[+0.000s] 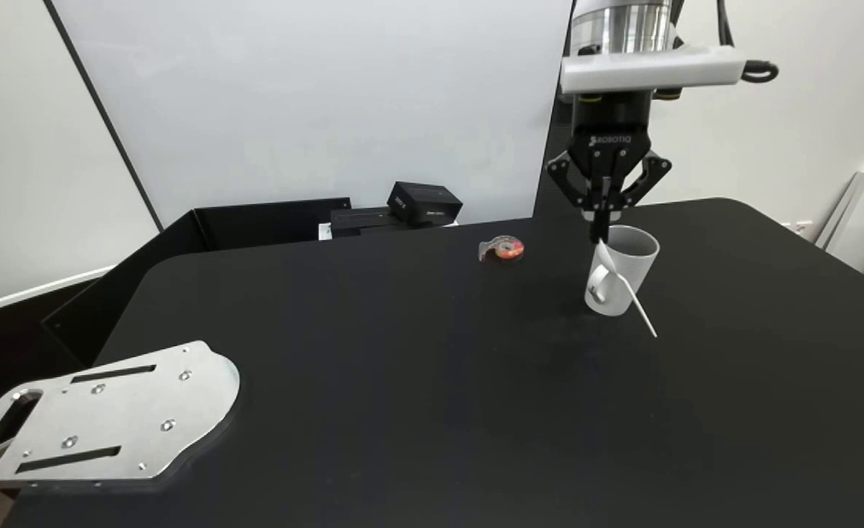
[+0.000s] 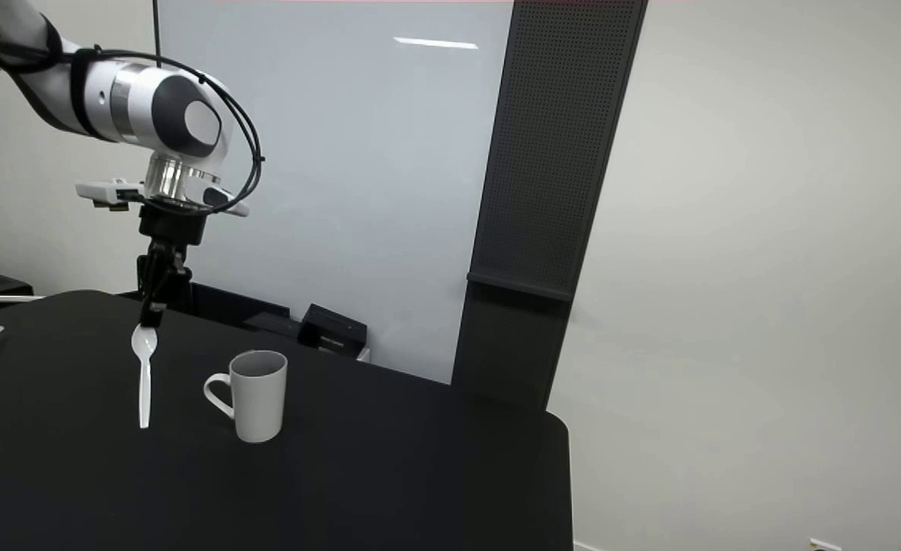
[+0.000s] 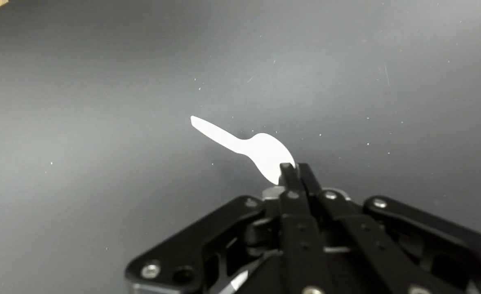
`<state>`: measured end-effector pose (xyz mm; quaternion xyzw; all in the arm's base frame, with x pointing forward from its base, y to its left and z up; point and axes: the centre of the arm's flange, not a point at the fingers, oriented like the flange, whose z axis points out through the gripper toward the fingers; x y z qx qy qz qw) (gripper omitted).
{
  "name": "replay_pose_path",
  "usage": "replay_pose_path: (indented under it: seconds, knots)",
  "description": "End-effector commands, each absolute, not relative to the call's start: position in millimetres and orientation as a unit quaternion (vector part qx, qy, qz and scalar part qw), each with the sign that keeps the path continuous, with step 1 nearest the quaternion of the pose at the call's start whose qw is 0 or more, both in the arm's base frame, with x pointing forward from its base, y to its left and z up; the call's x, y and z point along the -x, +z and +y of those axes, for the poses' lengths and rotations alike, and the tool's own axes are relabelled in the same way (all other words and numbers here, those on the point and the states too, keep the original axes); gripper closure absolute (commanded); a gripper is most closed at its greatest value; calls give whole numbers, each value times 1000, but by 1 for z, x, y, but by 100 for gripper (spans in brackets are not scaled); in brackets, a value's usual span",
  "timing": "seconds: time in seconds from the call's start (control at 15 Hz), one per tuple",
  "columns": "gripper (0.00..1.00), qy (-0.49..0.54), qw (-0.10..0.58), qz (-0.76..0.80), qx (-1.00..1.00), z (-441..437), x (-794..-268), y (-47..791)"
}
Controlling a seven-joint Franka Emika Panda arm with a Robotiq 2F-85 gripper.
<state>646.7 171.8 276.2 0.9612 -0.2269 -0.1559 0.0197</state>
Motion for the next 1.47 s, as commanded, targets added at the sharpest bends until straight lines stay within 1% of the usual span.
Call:
replay_pose_path:
  seconds: [0.0,0.6,1.07,1.13,1.2,1.33,1.4]
  knots:
    - [99,-167,27,-311,-935,177,-660,247]
    - [99,-189,85,-421,-883,163,-664,162]
    - [99,-204,112,-444,-865,161,-668,130]
    - [72,-211,110,-439,-866,162,-668,129]
    - [71,-215,101,-433,-869,163,-669,132]
    - [59,-204,100,-424,-877,168,-670,142]
    - [51,-194,99,-411,-885,172,-669,150]
